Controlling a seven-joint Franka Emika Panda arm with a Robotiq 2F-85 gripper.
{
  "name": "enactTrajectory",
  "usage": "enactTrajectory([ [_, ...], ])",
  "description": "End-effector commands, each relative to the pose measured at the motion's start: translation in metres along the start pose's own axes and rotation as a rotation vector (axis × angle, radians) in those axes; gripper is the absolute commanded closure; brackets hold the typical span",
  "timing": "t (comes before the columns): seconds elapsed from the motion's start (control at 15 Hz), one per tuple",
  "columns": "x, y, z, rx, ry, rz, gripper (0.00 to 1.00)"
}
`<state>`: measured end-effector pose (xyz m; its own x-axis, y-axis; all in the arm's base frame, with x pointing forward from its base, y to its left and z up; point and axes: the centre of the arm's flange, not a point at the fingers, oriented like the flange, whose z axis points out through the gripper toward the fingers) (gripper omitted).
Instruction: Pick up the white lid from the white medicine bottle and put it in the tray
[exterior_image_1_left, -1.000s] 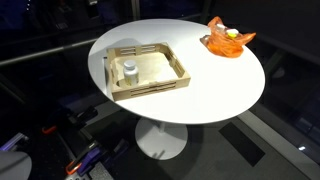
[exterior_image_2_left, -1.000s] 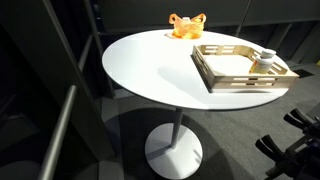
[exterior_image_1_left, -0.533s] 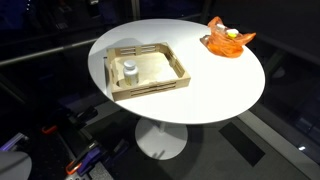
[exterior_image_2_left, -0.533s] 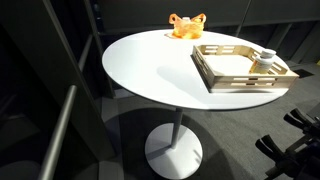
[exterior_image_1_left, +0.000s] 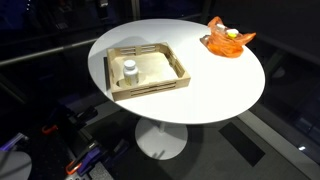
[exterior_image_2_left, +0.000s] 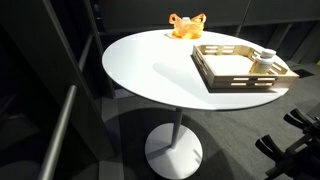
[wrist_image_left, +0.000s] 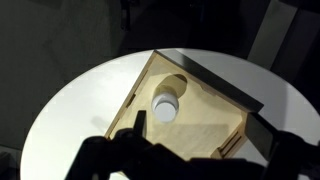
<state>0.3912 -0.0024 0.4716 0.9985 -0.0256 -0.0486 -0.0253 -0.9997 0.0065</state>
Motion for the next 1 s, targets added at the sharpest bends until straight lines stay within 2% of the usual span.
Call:
enactTrajectory([
  [0.0, 0.020, 0.005, 0.007, 0.000, -0.016, 0.009, 0.00],
  [0.6, 0.043, 0.012, 0.053, 0.014, 0.004, 0.059, 0.00],
  [0.93, 0.046, 0.017, 0.079, 0.010, -0.016, 0.099, 0.00],
])
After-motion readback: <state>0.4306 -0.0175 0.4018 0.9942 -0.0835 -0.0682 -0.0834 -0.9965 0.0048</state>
